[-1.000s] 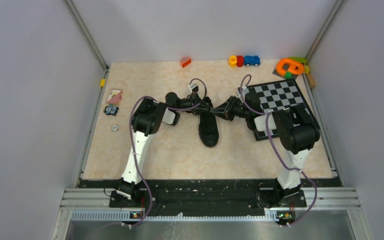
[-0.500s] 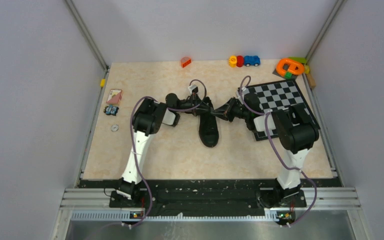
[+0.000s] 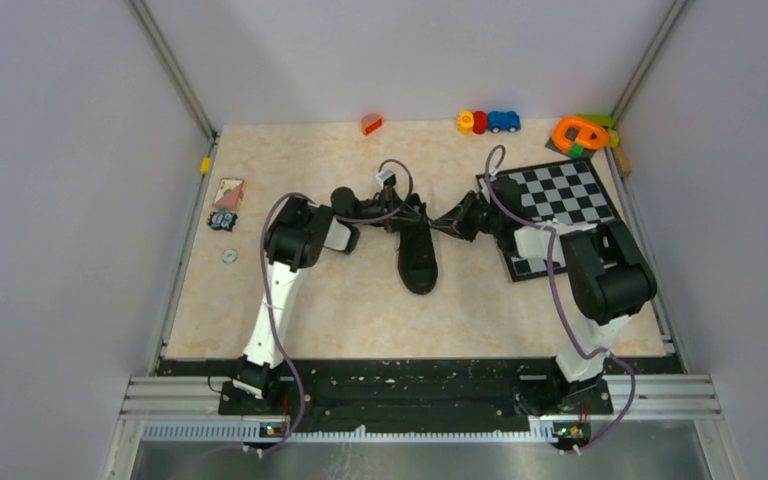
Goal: Tie the shoes
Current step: Tie the shoelace on the shoe.
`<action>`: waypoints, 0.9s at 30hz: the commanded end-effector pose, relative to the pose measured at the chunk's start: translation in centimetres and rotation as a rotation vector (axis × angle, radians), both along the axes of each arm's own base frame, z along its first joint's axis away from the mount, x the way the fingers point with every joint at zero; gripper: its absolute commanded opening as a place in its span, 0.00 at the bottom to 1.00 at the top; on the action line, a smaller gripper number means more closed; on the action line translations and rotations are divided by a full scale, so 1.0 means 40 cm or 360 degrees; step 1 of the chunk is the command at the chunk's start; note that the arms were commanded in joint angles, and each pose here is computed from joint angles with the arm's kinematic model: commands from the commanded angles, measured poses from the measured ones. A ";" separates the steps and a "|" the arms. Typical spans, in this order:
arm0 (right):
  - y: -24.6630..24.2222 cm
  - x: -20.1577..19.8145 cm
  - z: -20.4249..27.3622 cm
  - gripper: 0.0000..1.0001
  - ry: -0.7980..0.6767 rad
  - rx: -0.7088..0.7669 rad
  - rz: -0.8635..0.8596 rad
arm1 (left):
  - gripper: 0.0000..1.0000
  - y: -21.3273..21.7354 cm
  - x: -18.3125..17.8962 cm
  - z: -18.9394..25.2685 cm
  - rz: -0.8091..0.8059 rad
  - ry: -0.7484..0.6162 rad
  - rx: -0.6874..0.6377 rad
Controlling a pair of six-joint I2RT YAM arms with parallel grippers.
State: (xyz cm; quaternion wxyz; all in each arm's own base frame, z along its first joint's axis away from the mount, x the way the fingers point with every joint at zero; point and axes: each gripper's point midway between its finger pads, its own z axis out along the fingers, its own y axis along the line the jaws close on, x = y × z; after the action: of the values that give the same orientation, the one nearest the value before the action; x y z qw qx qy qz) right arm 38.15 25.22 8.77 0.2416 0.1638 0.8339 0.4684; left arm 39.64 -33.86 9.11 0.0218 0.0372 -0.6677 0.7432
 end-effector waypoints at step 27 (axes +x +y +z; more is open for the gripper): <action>0.067 -0.006 0.059 0.00 -0.0127 -0.0018 0.0159 | 0.15 0.129 -0.025 0.132 0.0125 -0.0388 0.0322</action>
State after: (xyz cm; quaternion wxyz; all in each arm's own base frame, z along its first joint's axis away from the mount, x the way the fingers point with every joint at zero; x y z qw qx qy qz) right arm 37.06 26.55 8.59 0.2269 0.1356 0.8476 0.4601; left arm 38.52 -29.29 12.71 -0.0325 0.0257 -0.7063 0.7067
